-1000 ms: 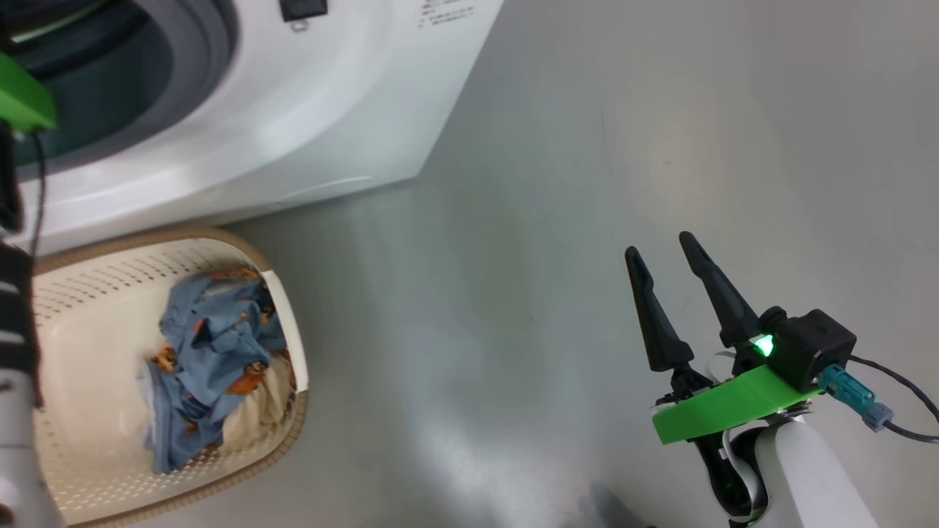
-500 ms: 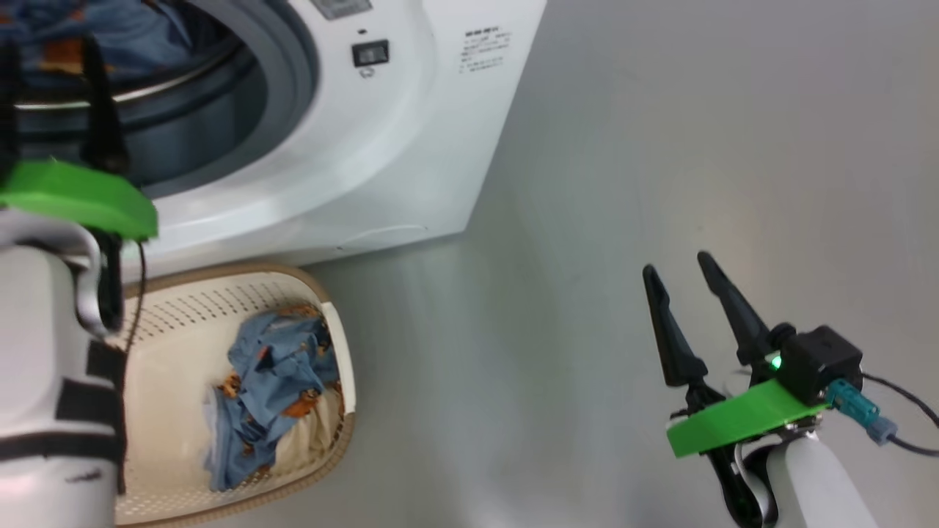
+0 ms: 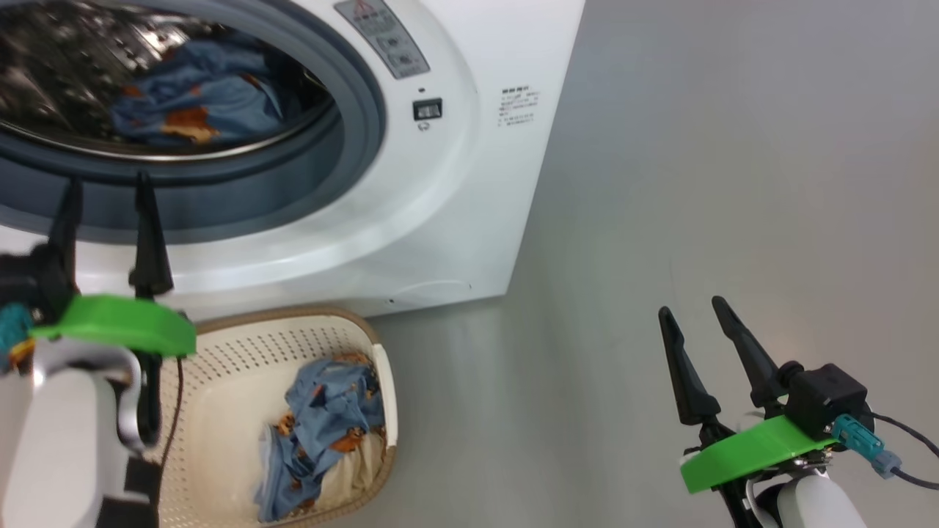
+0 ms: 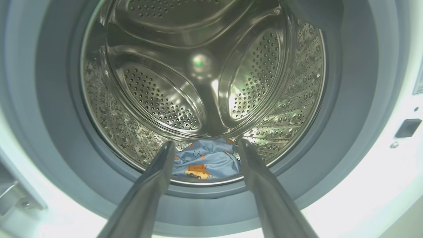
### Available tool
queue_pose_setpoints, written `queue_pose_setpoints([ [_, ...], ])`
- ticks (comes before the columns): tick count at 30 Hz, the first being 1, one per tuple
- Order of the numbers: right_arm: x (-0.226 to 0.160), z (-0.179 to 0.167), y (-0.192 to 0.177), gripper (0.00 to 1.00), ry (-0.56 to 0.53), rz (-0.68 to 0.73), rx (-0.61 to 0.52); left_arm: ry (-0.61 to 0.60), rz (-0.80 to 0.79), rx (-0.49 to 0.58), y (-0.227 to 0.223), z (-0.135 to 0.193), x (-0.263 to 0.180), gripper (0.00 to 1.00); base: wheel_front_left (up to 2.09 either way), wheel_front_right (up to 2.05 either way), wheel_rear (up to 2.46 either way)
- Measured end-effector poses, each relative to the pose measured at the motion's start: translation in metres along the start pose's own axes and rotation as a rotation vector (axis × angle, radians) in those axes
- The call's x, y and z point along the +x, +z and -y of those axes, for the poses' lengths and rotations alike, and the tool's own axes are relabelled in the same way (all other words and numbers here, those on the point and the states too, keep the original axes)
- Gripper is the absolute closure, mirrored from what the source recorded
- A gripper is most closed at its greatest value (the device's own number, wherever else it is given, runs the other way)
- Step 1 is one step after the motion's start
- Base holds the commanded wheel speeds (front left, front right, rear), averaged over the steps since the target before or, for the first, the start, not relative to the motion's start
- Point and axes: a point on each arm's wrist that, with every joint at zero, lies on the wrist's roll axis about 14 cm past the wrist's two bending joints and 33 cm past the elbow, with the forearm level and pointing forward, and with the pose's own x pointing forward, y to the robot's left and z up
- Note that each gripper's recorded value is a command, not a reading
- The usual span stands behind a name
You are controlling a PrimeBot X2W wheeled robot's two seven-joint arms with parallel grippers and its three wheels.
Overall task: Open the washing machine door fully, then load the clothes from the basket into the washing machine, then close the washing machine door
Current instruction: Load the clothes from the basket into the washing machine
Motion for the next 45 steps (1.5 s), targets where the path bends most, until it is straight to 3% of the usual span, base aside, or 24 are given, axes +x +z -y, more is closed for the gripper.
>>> queue_pose_setpoints([
  [14, -0.026, -0.013, 0.023, 0.00, 0.032, 0.057, -0.013, 0.078, 0.060, -0.019, 0.030, -0.017, -0.081, 0.00, 0.00, 0.00, 0.00],
  [26, -0.047, -0.018, 0.041, 0.00, 0.042, 0.112, -0.012, 0.141, 0.039, 0.006, 0.030, -0.029, -0.153, 0.00, 0.00, 0.00, 0.00],
  [45, -0.060, -0.015, 0.044, 0.00, 0.030, 0.122, -0.029, 0.223, -0.024, 0.006, 0.015, -0.040, -0.205, 0.00, 0.00, 0.00, 0.00],
])
